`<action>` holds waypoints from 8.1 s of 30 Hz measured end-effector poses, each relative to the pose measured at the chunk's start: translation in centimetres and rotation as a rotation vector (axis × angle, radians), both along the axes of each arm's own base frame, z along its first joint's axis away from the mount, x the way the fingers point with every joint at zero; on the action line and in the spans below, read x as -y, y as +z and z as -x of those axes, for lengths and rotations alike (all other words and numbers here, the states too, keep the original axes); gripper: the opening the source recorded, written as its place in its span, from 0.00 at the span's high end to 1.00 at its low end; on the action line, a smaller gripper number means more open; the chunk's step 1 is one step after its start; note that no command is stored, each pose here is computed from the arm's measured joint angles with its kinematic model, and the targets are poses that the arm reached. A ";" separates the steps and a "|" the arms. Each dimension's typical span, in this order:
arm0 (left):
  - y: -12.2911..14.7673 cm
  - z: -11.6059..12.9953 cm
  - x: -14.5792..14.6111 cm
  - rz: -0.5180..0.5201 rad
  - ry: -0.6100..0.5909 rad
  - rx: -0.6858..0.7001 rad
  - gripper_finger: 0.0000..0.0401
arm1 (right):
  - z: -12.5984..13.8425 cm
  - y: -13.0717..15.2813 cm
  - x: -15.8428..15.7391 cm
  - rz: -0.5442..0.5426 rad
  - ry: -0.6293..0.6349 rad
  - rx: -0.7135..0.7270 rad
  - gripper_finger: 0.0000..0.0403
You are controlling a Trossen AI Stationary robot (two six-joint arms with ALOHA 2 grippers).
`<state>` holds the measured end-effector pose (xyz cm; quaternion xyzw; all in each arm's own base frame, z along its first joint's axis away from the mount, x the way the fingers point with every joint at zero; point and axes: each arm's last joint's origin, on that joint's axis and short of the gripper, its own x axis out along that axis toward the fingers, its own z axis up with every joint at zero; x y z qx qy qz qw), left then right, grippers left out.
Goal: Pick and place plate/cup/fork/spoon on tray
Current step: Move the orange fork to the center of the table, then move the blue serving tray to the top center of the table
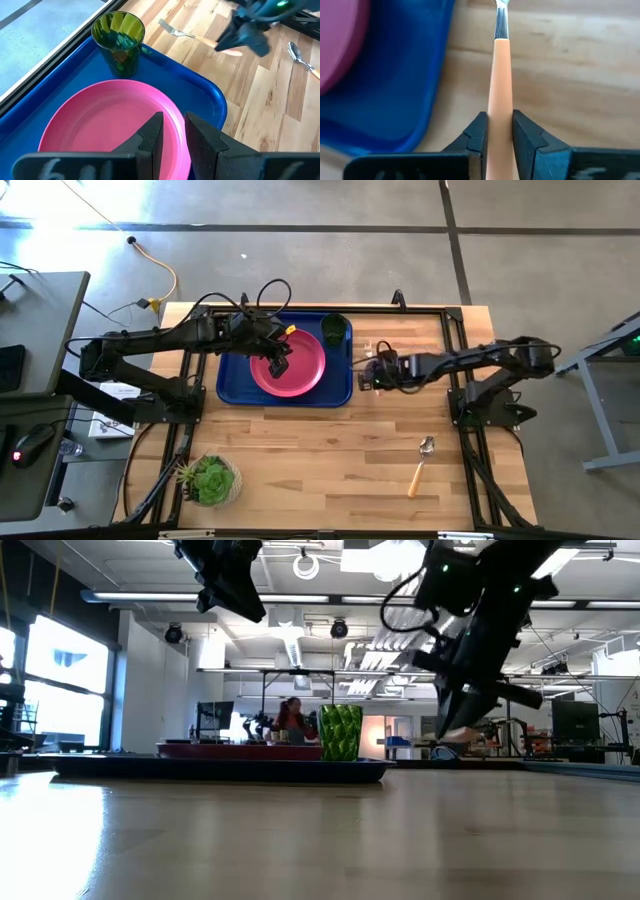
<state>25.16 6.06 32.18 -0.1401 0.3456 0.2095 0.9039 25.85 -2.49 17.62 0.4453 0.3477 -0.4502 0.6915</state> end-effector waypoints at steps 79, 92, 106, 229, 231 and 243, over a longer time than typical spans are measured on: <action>-0.1 0.2 -0.2 -0.038 0.053 -0.021 0.83 | -8.9 -3.3 -22.8 -0.229 -0.189 -0.260 0.90; -0.1 0.2 -0.2 -0.049 0.042 -0.026 0.83 | -9.0 -3.7 -22.8 -0.253 -0.158 -0.288 0.83; -0.1 0.2 -0.2 -0.050 0.041 -0.026 0.83 | -9.3 -3.2 -22.7 -0.251 -0.142 -0.328 0.67; -0.9 5.9 -9.4 -0.173 0.316 -0.312 0.83 | -4.5 5.0 6.9 0.089 0.177 -0.080 0.51; -0.9 6.1 -9.6 -0.177 0.320 -0.318 0.83 | -5.0 4.1 6.9 0.075 0.177 -0.093 0.51; -0.9 7.0 -10.7 -0.180 0.360 -0.334 0.83 | -7.5 -0.6 7.4 0.018 0.151 -0.112 0.51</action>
